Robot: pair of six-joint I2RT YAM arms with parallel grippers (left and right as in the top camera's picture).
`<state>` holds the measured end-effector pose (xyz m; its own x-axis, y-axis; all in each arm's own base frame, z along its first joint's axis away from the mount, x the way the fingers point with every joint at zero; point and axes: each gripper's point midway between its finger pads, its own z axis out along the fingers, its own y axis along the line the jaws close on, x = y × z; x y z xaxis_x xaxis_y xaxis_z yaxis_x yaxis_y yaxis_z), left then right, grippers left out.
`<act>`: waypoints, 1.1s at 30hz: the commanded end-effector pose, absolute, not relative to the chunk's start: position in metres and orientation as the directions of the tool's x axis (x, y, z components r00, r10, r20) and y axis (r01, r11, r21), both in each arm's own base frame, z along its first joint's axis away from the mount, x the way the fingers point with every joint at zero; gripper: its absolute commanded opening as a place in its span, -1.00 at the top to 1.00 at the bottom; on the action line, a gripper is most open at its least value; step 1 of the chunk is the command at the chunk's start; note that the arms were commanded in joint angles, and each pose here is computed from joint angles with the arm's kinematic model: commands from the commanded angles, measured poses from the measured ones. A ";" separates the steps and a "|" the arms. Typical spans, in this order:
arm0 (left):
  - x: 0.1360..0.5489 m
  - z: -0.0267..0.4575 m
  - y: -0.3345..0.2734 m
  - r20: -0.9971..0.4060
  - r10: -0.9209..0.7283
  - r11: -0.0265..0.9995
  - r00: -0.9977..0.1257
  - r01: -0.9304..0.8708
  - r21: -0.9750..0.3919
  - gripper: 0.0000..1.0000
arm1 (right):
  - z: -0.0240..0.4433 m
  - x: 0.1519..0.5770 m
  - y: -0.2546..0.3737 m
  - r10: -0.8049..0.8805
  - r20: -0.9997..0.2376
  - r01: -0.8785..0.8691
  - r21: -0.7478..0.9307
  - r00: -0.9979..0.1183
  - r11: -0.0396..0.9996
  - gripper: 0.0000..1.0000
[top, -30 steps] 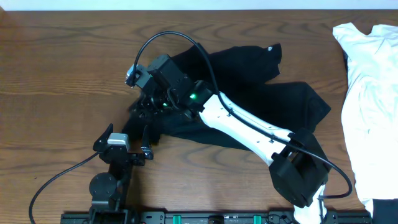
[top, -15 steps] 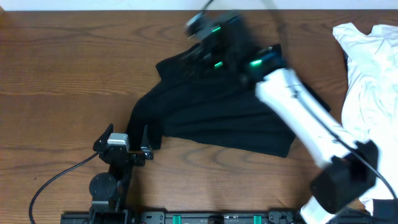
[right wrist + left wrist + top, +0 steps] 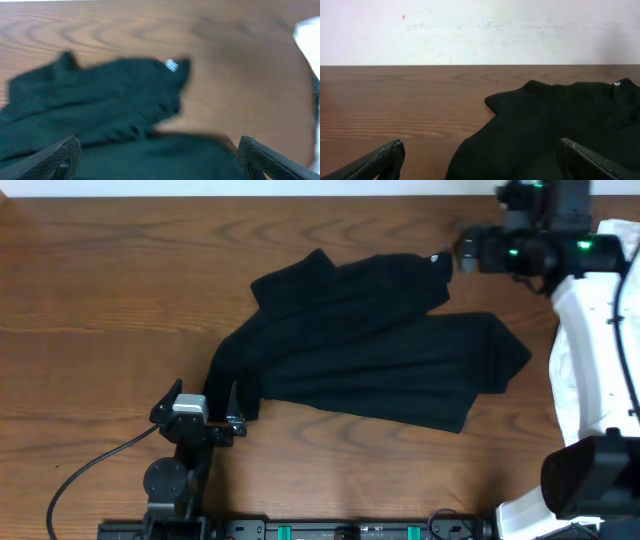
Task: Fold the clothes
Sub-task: 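Drag the black T-shirt leftward with the right gripper and release it, then move the left gripper to the shirt's upper-left corner and grasp it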
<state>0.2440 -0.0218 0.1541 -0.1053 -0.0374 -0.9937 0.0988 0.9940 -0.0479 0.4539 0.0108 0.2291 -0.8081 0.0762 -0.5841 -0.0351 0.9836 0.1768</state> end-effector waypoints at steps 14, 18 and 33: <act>0.243 0.139 -0.025 -0.988 -0.028 0.992 -0.149 0.116 -0.046 -0.96 | 0.165 0.379 -0.071 0.330 -0.257 0.298 0.156 -0.908 0.942 0.14; 0.243 0.139 -0.025 -0.988 -0.028 0.992 -0.149 0.116 -0.046 -0.96 | 0.131 0.361 -0.080 0.369 -0.184 0.344 0.155 -0.911 0.926 0.09; 0.244 0.150 -0.025 -0.995 -0.020 0.992 -0.102 0.120 -0.032 -0.96 | 0.085 0.353 -0.074 0.400 -0.157 0.355 0.248 -0.903 0.901 -0.22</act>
